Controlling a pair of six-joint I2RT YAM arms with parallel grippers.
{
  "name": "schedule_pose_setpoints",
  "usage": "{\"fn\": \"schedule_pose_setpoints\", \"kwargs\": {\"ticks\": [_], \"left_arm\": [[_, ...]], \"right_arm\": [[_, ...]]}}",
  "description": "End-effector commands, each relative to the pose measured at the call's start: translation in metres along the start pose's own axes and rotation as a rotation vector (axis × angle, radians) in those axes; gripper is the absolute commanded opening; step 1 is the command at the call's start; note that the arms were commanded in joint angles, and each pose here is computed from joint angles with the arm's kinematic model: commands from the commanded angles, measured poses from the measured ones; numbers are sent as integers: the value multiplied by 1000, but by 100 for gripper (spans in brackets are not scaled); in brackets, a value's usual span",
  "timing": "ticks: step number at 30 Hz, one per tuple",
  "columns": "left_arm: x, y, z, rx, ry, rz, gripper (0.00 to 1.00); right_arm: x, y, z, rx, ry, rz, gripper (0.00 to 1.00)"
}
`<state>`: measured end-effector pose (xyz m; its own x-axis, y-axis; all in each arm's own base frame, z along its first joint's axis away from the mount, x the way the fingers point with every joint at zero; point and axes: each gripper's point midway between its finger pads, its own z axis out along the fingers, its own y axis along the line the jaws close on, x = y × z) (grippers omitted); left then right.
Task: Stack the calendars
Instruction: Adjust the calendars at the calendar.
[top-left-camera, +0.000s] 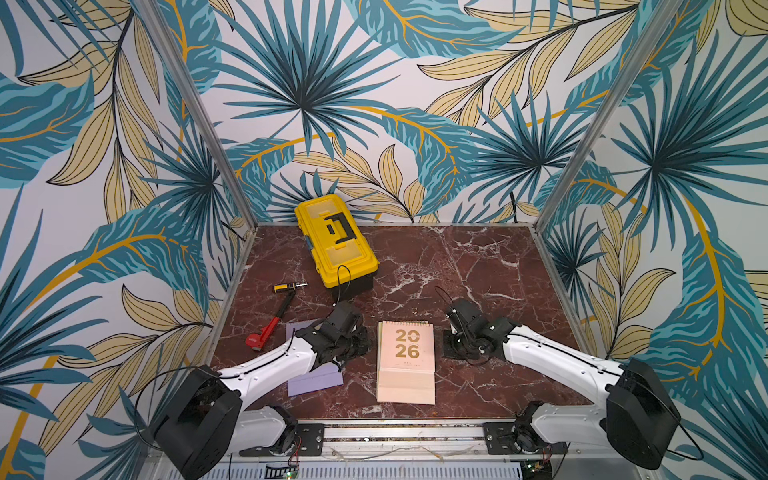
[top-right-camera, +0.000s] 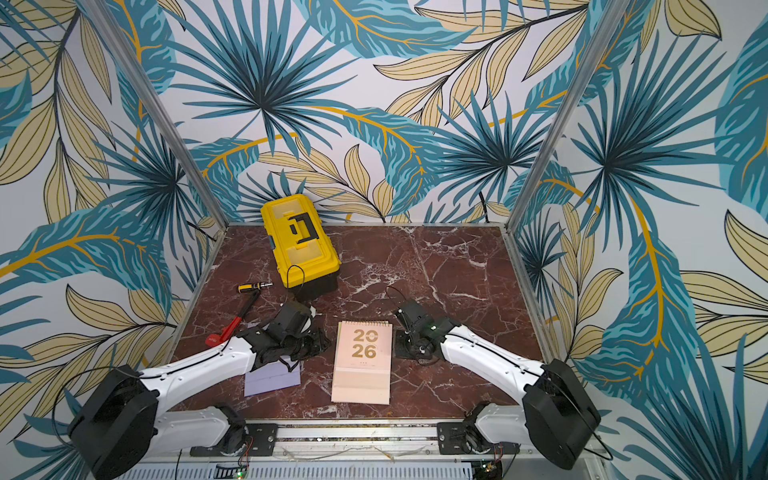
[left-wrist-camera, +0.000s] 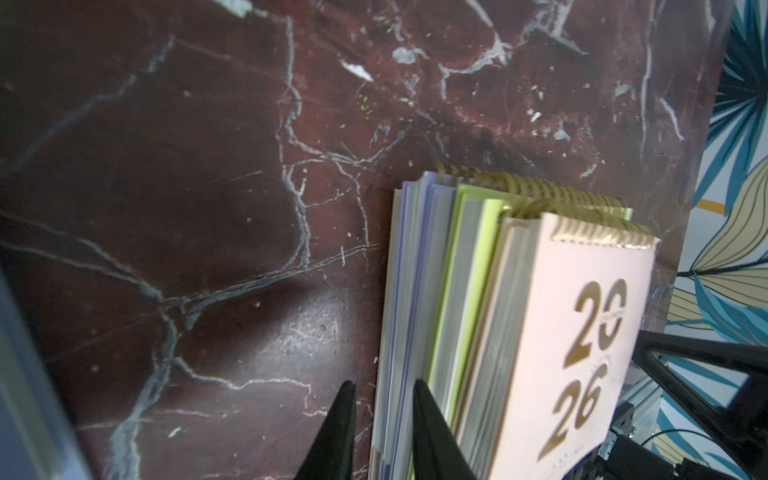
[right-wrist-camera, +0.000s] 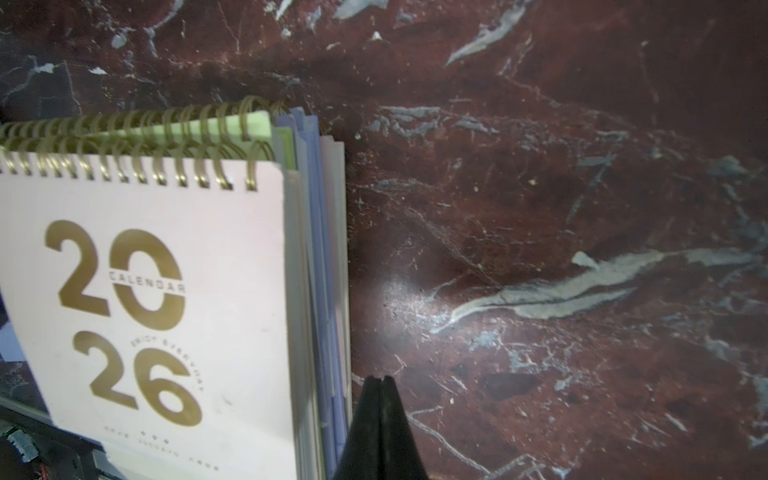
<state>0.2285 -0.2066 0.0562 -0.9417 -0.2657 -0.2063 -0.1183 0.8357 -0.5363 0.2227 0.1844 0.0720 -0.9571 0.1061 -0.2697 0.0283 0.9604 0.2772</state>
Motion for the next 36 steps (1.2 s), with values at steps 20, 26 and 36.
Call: {"fn": "schedule_pose_setpoints", "kwargs": {"ticks": [20, 26, 36], "left_arm": [[-2, -17, 10, 36, 64, 34, 0], [-3, -18, 10, 39, 63, 36, 0], [-7, -21, 1, 46, 28, 41, 0]], "right_arm": [[-12, 30, 14, -79, -4, -25, 0], [-13, 33, 14, -93, -4, -22, 0], [-4, 5, 7, 15, -9, -17, 0]]}}
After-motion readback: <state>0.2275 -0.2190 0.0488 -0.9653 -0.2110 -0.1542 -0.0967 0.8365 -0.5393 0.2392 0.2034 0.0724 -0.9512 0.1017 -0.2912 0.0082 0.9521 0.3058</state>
